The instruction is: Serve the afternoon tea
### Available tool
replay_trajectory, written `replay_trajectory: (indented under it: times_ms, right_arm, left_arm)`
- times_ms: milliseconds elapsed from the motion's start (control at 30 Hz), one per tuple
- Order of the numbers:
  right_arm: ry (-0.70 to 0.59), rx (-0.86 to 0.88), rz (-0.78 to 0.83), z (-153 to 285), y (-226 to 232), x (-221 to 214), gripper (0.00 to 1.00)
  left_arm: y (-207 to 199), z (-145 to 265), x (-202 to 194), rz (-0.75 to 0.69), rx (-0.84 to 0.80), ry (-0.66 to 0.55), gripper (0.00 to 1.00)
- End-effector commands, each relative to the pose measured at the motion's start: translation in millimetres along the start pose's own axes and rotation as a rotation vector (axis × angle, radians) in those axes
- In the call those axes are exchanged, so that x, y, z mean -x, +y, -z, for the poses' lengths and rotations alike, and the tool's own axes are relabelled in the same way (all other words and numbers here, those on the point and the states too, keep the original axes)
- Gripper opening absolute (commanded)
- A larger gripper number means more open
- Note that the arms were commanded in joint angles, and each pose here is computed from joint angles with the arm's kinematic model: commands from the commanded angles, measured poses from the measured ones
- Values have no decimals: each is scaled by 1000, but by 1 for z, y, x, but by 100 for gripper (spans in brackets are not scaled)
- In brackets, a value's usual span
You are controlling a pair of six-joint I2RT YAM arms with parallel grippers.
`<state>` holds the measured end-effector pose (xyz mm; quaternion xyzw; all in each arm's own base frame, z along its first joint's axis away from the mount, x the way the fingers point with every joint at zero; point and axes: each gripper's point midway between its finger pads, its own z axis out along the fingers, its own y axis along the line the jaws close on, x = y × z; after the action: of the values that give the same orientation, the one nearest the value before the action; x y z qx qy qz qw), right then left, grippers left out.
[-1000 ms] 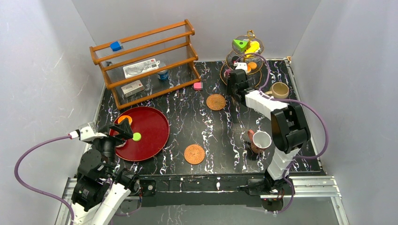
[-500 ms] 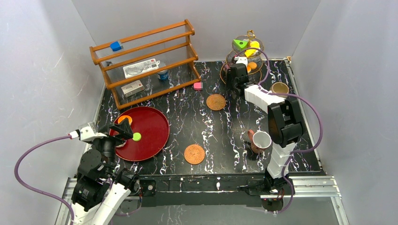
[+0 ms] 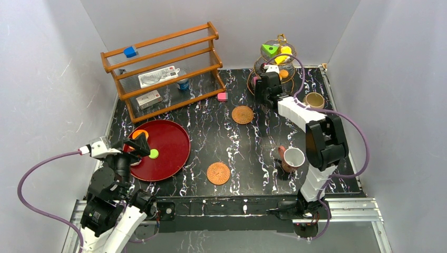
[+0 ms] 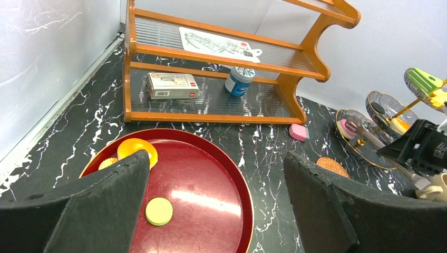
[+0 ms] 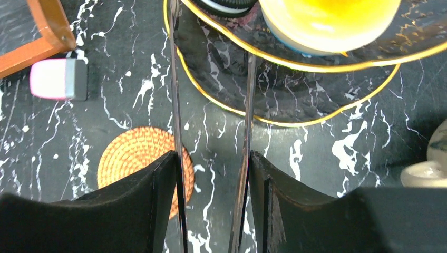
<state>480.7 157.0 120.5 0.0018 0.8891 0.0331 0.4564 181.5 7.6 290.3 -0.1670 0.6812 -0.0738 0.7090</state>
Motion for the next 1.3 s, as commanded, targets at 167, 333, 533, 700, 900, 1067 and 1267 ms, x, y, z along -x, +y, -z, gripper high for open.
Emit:
replay_trajectory:
  times_ms: [167,333,533,700,900,1067,1267]
  right_arm:
    - [-25,128,5,57,13,16,58]
    - [10,219,12,82,27,4,57]
    - [73,356,10,115,56,-20,55]
    - [60,437,42,139,84,-31,54]
    - [-23,592,218,171,136,-42,54]
    - [-42,792,395,200,189,-70,55]
    - [-77,882,553,222,239,-98,55]
  left_arm:
    - [-5,-6,0,-11,-4,4,95]
    - [-6,-5,-1,-8,-10,7,95]
    - [-7,-6,-2,-8,-13,11,95]
    - [-7,-7,-4,-11,-15,20,95]
    - [-7,-7,-3,-12,-10,19,95]
    - [-6,-7,-3,-12,-3,16,95]
    - [-5,-4,1,-3,-8,2,94]
